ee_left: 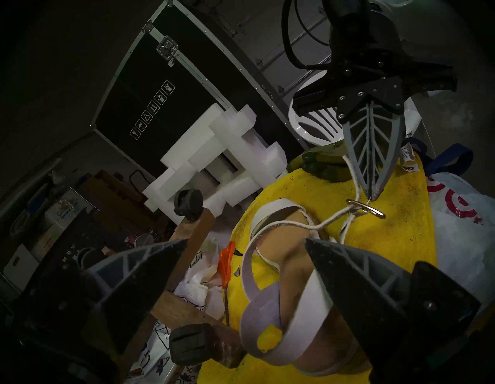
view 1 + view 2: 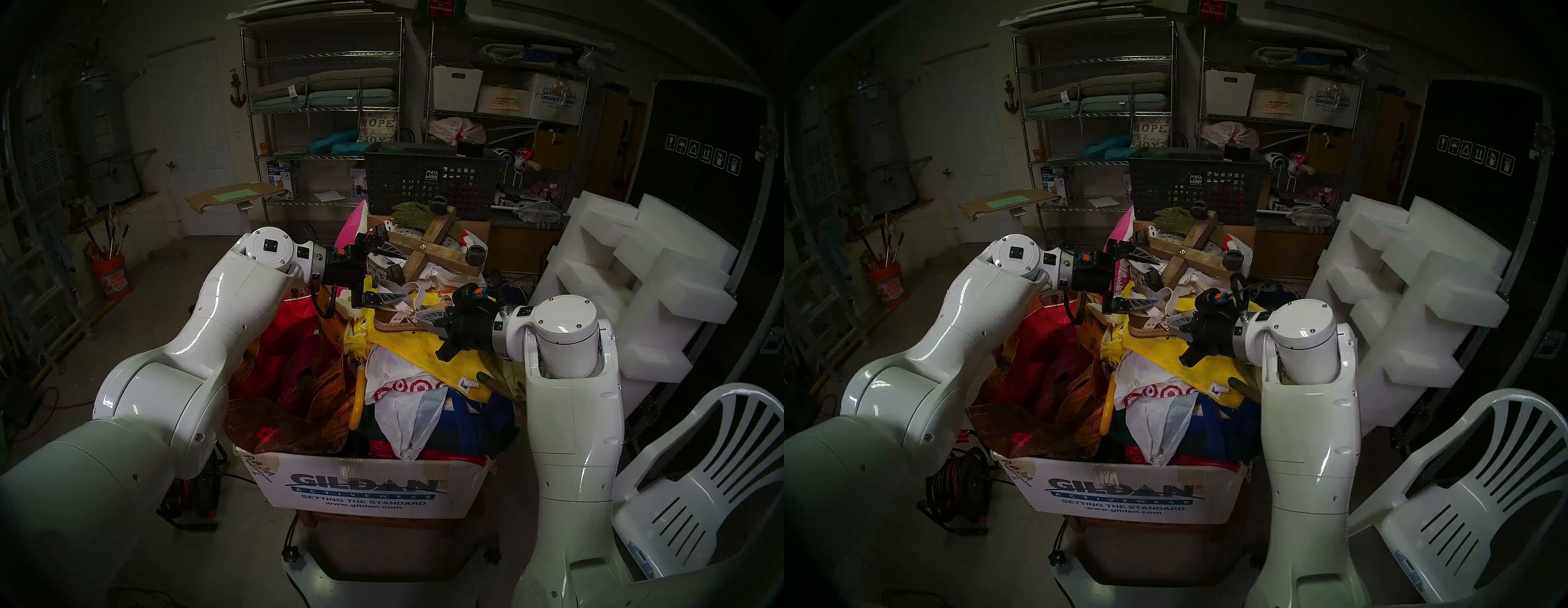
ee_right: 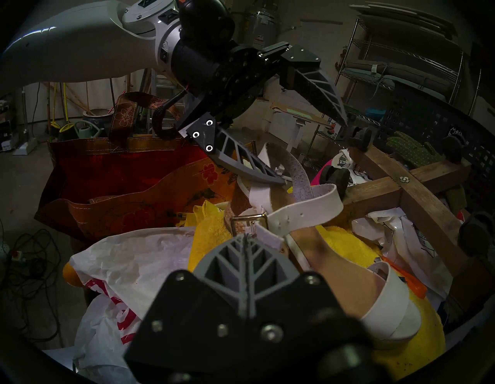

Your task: Unbuckle a shoe

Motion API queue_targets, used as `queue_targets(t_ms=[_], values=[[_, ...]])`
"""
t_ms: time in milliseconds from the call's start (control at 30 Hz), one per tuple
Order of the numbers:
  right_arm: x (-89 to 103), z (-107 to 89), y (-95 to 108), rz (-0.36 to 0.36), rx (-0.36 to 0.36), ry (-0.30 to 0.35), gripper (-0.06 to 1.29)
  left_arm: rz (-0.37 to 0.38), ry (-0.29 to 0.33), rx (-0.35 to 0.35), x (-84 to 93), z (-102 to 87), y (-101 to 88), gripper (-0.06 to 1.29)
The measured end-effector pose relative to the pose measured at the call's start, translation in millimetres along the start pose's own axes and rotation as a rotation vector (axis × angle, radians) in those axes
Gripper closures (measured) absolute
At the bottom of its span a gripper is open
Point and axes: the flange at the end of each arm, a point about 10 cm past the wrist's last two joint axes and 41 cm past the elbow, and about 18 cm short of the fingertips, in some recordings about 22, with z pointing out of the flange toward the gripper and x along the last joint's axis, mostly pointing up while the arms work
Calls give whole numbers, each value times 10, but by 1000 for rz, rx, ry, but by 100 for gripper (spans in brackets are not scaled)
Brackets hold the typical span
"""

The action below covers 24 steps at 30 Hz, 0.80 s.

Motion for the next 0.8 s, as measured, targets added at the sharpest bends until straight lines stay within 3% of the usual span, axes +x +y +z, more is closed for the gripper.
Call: queue_targets(t_ms=[300, 800], values=[[10, -9, -3, -3, 0, 3, 125, 24, -27, -59, 19, 76, 60, 1], [15, -36, 2, -2, -1, 7, 125, 56, -49, -64, 48, 133, 41, 1]])
